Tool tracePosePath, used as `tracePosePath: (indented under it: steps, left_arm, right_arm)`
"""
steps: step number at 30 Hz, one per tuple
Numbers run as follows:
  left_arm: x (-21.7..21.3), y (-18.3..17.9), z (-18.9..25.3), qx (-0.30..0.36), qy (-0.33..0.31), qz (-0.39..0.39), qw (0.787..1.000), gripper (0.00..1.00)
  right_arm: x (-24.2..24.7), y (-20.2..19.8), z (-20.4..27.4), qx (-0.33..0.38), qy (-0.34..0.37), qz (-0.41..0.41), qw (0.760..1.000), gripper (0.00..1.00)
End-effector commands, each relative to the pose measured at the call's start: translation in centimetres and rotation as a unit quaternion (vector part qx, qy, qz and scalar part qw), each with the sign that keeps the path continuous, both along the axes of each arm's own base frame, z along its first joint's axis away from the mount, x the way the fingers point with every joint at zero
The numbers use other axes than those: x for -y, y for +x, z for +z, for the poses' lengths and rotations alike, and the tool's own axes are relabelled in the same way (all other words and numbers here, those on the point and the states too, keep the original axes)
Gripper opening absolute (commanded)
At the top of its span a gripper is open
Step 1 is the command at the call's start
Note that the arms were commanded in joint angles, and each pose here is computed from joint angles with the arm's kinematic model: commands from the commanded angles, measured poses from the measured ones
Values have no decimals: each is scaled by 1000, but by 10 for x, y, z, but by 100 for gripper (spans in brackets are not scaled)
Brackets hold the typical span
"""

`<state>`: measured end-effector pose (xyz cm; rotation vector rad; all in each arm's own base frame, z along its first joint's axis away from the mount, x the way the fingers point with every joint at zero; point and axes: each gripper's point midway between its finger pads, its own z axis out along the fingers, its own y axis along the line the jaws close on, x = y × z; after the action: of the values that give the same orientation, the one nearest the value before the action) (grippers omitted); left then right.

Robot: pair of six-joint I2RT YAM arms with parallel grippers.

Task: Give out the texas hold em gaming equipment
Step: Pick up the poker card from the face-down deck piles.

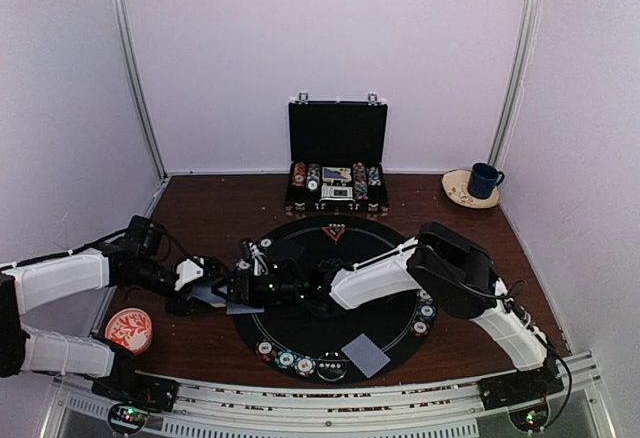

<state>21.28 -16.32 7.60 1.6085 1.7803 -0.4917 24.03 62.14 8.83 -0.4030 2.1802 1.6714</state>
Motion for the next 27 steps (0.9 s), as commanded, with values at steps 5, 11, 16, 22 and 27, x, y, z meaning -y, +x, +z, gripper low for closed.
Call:
tracePosePath:
  steps: [5, 11, 16, 22, 27]
  left_arm:
    - [6, 1, 7, 10, -19, -14, 1000, 10]
    - [5, 3, 3, 7, -14, -12, 1000, 10]
    - [4, 3, 2, 6, -13, -11, 1000, 10]
    - [4, 3, 2, 5, -13, -10, 1000, 10]
    - [4, 3, 1, 5, -12, -10, 1000, 10]
  right_arm:
    - [23, 18, 1, 14, -43, -40, 998, 42]
    - [20, 11, 14, 15, -25, -24, 999, 25]
    - [22, 7, 21, 16, -19, -19, 1000, 12]
    - [29, 0, 39, 18, 1, -12, 1000, 0]
    - [41, -3, 53, 21, 14, -14, 1000, 0]
